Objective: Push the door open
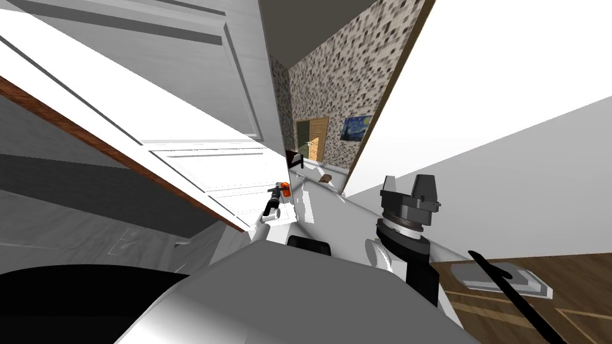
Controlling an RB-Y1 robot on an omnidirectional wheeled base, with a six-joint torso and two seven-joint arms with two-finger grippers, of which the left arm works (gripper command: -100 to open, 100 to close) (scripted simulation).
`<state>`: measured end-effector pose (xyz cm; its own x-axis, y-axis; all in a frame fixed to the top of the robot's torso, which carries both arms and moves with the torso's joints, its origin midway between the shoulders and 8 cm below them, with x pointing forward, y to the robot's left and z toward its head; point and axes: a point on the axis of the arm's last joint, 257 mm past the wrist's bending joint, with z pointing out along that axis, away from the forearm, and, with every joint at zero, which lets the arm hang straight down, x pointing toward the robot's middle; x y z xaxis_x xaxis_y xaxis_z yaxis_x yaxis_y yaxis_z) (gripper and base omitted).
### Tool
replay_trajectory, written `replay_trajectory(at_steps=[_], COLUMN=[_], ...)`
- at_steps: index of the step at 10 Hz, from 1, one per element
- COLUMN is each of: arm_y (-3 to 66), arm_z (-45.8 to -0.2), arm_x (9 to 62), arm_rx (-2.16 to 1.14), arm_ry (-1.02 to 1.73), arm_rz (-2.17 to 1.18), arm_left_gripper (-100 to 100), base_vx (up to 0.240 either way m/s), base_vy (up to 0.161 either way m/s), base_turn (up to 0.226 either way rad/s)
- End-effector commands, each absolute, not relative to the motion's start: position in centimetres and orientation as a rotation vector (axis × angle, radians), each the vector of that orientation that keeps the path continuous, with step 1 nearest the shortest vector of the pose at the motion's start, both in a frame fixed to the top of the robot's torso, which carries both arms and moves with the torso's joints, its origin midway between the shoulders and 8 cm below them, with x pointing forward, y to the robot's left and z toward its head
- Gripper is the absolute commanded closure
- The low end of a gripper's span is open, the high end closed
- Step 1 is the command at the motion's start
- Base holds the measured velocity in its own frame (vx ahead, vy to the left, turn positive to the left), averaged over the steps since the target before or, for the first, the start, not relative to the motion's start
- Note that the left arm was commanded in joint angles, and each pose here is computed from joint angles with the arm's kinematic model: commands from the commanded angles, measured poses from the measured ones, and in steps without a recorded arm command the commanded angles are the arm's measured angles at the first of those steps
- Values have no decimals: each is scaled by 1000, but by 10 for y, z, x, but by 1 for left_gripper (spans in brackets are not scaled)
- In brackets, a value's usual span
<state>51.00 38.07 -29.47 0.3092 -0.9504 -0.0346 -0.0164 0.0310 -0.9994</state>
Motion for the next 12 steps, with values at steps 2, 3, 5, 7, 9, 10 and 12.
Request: replay_trajectory(at_steps=[2, 3, 5, 7, 9, 10, 12], arm_y=[402, 408, 417, 422, 423, 443, 456], arm_z=[-285, -285, -285, -288, -293, -287, -284], arm_x=[507, 505, 500, 495, 492, 485, 479], arm_rx=[-1314, -1319, -1333, -1356, -1368, -1359, -1356], arm_ry=[967, 957, 936, 910, 909, 892, 878], arm_rz=[-919, -911, -898, -889, -885, -855, -833], arm_left_gripper=[100, 100, 100, 100, 100, 100, 100], base_vx=[212, 194, 200, 190, 129, 138, 209], base_vy=[-45, -25, -50, -55, -38, -9, -42], base_turn=[55, 73, 64, 74, 59, 32, 49])
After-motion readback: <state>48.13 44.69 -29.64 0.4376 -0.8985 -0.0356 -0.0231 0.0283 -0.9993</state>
